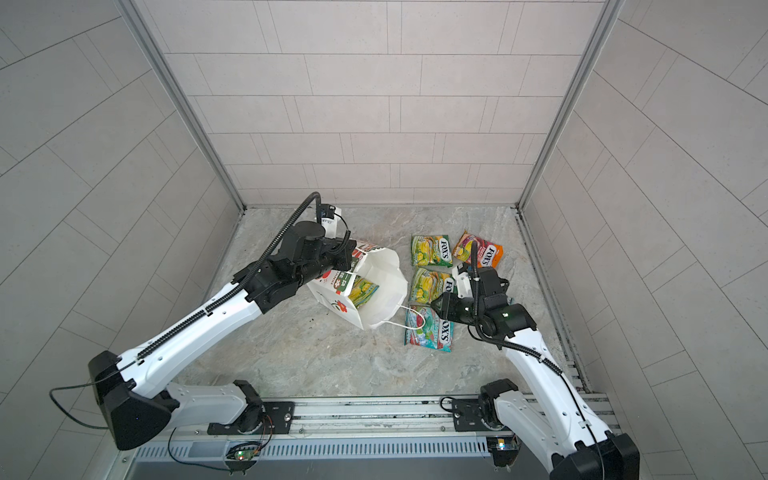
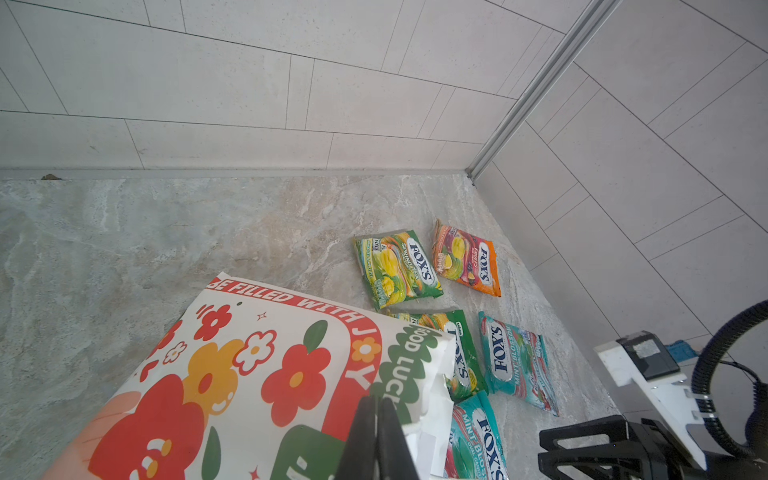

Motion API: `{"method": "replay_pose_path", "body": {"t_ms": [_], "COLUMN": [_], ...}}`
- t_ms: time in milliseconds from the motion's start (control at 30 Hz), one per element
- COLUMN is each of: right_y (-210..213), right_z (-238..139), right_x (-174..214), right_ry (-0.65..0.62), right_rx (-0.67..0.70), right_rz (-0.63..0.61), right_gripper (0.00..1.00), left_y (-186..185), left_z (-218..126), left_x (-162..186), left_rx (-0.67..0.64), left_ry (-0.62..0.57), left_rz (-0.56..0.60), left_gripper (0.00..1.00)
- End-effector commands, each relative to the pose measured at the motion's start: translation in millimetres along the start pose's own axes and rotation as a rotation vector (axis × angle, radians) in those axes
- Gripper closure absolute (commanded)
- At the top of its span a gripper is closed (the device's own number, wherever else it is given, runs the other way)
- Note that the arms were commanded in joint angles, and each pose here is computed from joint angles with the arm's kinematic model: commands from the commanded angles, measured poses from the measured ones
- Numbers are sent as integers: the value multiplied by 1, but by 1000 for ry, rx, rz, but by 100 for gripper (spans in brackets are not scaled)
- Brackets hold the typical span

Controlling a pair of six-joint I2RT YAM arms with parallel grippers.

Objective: Take the snacks out of the paper bag
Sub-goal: 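Move the right gripper into the paper bag toward the green Spring Tea bag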

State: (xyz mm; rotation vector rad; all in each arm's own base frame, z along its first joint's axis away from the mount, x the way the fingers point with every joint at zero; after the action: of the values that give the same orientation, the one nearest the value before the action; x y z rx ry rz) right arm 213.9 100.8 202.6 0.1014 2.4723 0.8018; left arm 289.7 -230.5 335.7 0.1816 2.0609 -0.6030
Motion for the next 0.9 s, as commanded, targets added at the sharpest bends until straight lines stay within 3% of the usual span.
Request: {"method": "replay_pose_path", "body": {"t_ms": [0, 333, 867], "right_y": [35, 99, 121], "right_z": [-3, 26, 108], "right_x": [-13, -5, 3], "right_ry": [-33, 6, 223], "right_rx": [-130, -256, -213], "right_rz": [-58, -188, -234], "right_gripper": [53, 57, 65], "left_y": [-7, -16, -16], "left_z": [-5, 2, 8], "left_x": [-7, -15, -29], "left_rx": [62, 118, 123], "left_ry": [-44, -83, -196], "left_rz": [-12, -109, -195], "left_gripper": [100, 100, 100]}}
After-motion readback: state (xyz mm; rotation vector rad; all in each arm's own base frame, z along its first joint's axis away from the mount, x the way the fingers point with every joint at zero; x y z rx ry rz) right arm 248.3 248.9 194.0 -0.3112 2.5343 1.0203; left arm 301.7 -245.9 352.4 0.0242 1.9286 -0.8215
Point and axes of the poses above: each gripper's point midway between its finger pads, its own z axis out along the fingers, its own y axis along the line the jaws close on, x = y × z, the point moved 5 cm from there along -z, back along the fingers
